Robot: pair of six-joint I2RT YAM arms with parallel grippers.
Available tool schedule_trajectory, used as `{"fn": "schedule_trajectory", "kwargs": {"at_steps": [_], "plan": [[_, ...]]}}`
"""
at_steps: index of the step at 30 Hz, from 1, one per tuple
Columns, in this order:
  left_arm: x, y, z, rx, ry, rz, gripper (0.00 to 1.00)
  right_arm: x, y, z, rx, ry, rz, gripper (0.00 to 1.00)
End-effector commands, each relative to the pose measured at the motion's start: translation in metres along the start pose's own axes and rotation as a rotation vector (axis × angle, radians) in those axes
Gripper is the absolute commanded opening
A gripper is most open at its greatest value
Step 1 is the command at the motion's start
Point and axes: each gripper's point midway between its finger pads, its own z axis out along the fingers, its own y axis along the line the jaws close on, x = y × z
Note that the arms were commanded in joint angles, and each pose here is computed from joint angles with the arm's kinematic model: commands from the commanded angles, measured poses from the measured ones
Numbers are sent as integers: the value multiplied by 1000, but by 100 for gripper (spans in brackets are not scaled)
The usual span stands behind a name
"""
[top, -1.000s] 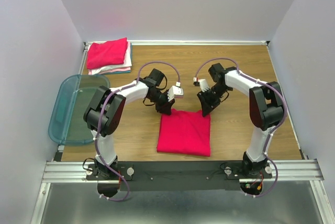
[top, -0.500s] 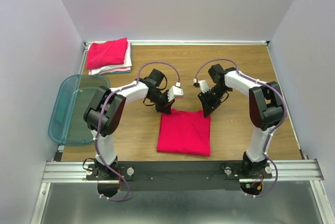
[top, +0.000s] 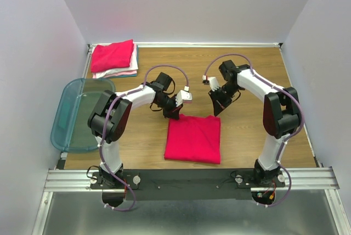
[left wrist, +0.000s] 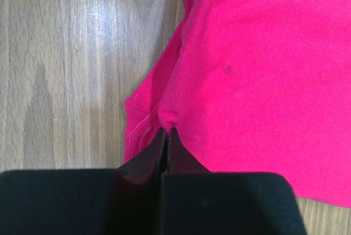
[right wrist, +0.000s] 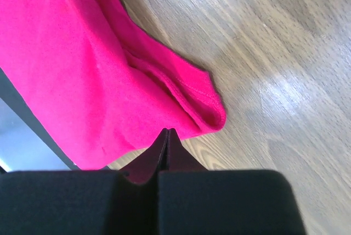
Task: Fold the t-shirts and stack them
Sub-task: Smooth out wrinkles on the folded tshirt
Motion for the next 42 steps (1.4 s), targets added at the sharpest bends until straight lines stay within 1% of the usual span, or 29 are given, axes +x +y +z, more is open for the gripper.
{"fn": "schedule_trajectory", "kwargs": {"at_steps": [1,2,5,7,9,10,17,18,22,23,26,27,31,38,42], "plan": [[31,6,11,-13,82,-23,2,1,3,-6,8,24,-33,8],[31,6,11,-12,80,-26,2,3,3,-5,4,32,-32,13],[30,7,11,-16,77,-25,2,13,2,8,-22,59,-17,23],[30,6,11,-13,79,-24,2,18,-1,15,-29,74,0,25],[31,6,11,-11,82,-24,2,19,-2,21,-32,74,6,32],[32,5,11,-12,85,-27,2,19,-2,23,-35,74,5,33],[33,5,11,-10,86,-29,2,27,-9,33,-31,96,9,34],[33,5,11,-10,86,-31,2,27,-11,35,-27,96,9,38],[35,3,12,-7,88,-32,2,27,-13,40,-29,96,17,40],[36,3,12,-6,89,-33,2,27,-14,41,-19,94,13,44],[36,3,12,-7,88,-31,2,28,-16,43,-10,96,14,45],[37,3,12,-5,90,-31,2,26,-16,44,-6,91,13,47],[36,2,13,-2,88,-32,2,25,-17,45,9,89,9,48],[38,1,13,1,89,-31,2,12,-18,35,32,48,-5,48],[38,1,13,2,89,-30,2,22,-19,42,22,79,3,47]]}}
